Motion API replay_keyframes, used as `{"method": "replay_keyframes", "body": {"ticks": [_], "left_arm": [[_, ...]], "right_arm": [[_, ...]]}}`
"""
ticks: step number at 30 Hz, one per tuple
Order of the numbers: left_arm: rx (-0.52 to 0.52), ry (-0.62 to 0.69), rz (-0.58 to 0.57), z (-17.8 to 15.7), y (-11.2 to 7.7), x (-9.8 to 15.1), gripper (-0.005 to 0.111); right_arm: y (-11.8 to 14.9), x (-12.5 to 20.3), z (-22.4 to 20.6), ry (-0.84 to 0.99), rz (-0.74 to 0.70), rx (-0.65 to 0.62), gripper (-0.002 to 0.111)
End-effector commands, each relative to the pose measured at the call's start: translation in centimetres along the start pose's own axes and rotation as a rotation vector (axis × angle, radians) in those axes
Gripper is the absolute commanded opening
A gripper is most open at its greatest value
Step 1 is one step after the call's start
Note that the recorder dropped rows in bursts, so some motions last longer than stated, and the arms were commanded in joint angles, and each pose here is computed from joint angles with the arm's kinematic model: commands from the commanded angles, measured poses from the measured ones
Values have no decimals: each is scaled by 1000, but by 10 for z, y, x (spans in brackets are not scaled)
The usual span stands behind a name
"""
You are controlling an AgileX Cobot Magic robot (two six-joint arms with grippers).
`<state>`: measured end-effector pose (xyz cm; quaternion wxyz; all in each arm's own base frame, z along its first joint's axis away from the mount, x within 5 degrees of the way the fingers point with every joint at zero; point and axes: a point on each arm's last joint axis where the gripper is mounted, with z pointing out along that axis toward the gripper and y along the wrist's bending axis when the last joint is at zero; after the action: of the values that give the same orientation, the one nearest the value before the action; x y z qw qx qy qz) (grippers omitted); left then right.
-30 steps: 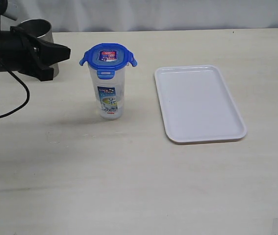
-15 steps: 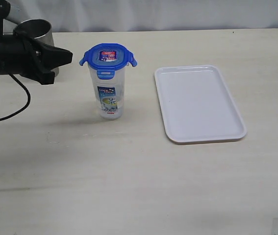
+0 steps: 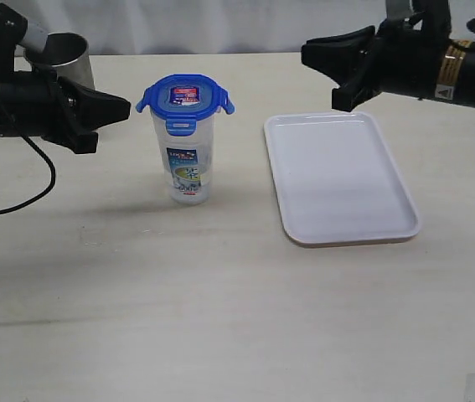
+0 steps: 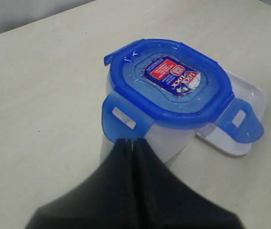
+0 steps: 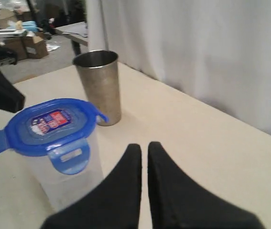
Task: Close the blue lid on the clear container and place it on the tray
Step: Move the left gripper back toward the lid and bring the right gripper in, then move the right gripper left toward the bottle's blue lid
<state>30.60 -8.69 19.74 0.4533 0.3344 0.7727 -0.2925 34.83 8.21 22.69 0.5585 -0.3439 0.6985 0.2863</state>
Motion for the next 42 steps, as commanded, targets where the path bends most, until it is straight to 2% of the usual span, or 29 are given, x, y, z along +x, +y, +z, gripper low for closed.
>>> {"method": "replay_keyframes", "body": {"ticks": [1, 5, 11, 16, 25, 34, 38, 42], "left_arm": [[2, -9, 34, -1, 1, -2, 0], [2, -9, 34, -1, 1, -2, 0], [2, -9, 34, -1, 1, -2, 0], [3, -7, 37, -1, 1, -2, 0], [28, -3, 49, 0, -1, -1, 0], [82, 1, 77, 0, -6, -1, 0], [85, -1, 77, -1, -6, -1, 0], [85, -1, 77, -1, -6, -1, 0]], "right_arm": [[-3, 7, 14, -40, -11, -139, 5], [-16, 18, 28, -30, 17, -117, 5], [-10, 35, 56, 41, -20, -125, 5], [-4, 34, 72, 111, -74, -100, 5], [0, 30, 76, 100, -89, -116, 5], [9, 24, 75, 29, -87, -208, 5], [8, 27, 75, 55, -96, -209, 5], [2, 26, 76, 50, -114, -137, 5]]}}
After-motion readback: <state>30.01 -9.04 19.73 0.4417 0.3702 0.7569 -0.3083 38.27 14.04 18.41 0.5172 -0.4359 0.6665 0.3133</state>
